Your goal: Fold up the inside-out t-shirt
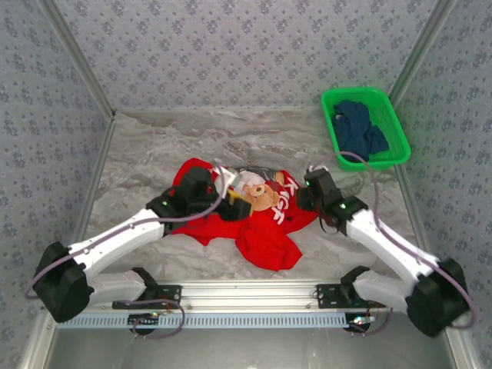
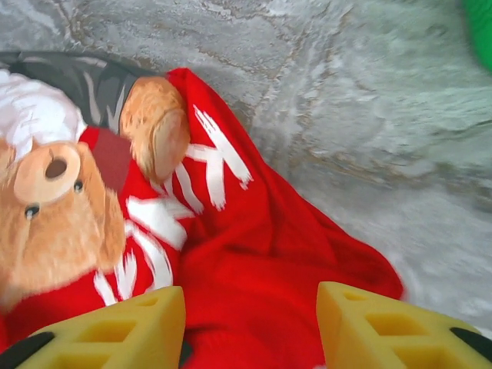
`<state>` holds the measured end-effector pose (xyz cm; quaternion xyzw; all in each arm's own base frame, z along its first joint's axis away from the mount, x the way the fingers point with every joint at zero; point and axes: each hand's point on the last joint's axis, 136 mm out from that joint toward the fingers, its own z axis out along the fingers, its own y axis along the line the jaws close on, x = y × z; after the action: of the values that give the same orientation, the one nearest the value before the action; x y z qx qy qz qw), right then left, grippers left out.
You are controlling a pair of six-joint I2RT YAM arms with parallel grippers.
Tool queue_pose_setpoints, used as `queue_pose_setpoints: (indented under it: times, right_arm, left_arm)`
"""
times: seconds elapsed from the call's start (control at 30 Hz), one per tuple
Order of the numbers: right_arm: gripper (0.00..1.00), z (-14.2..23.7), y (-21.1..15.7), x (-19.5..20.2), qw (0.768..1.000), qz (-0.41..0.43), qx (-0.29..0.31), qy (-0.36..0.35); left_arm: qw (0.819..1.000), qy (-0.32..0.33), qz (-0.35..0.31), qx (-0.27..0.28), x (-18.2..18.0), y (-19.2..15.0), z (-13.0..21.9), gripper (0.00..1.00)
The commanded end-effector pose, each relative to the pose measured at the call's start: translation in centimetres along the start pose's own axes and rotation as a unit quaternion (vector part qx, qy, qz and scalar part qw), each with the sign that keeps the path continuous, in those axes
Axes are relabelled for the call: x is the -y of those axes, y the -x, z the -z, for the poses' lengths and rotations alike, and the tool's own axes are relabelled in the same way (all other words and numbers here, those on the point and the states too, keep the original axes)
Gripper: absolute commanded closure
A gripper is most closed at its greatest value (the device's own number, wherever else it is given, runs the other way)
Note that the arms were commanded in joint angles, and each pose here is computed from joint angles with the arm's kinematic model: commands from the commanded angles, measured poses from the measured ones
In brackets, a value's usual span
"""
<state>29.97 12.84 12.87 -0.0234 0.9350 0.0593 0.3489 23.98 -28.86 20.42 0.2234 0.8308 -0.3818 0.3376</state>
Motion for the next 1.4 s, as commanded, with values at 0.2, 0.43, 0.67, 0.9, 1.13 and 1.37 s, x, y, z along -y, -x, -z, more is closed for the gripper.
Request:
queue_pose_setpoints:
  times: [0.2,0.43,0.67,0.9,1.13,1.37]
  right_arm:
    - [0.27,-10.5,5.7,-3.6,0.997,-0.021,-0.053,0.055]
    - [0.25,-10.8,3.5,-1.3,0.994,-0.025,-0.087,0.055]
    - [0.50,-12.7,1.4,-3.2,0.986,-0.029,-0.121,0.114]
    - [1.00,-10.8,7.7,-3.6,0.992,0.017,-0.035,0.116]
    - [1.00,0.1,22.1,-6.3,0.971,0.092,0.165,0.149]
    - [1.00,12.0,20.2,-12.5,0.917,0.248,0.253,0.185]
  left_arm:
    - [0.925,0.337,0.174,0.031,-23.2,3.3,0.8,0.28]
    - [0.930,0.329,0.152,-0.062,-26.9,3.7,-5.2,0.21]
    - [0.935,0.289,0.172,-0.113,-27.1,1.2,-8.9,0.29]
    - [0.949,0.220,0.198,-0.112,-26.6,2.2,-10.6,0.88]
    - [0.965,0.166,0.181,0.096,-23.5,16.5,-2.0,1.00]
    - [0.942,0.159,0.152,0.253,-17.1,19.0,9.9,1.00]
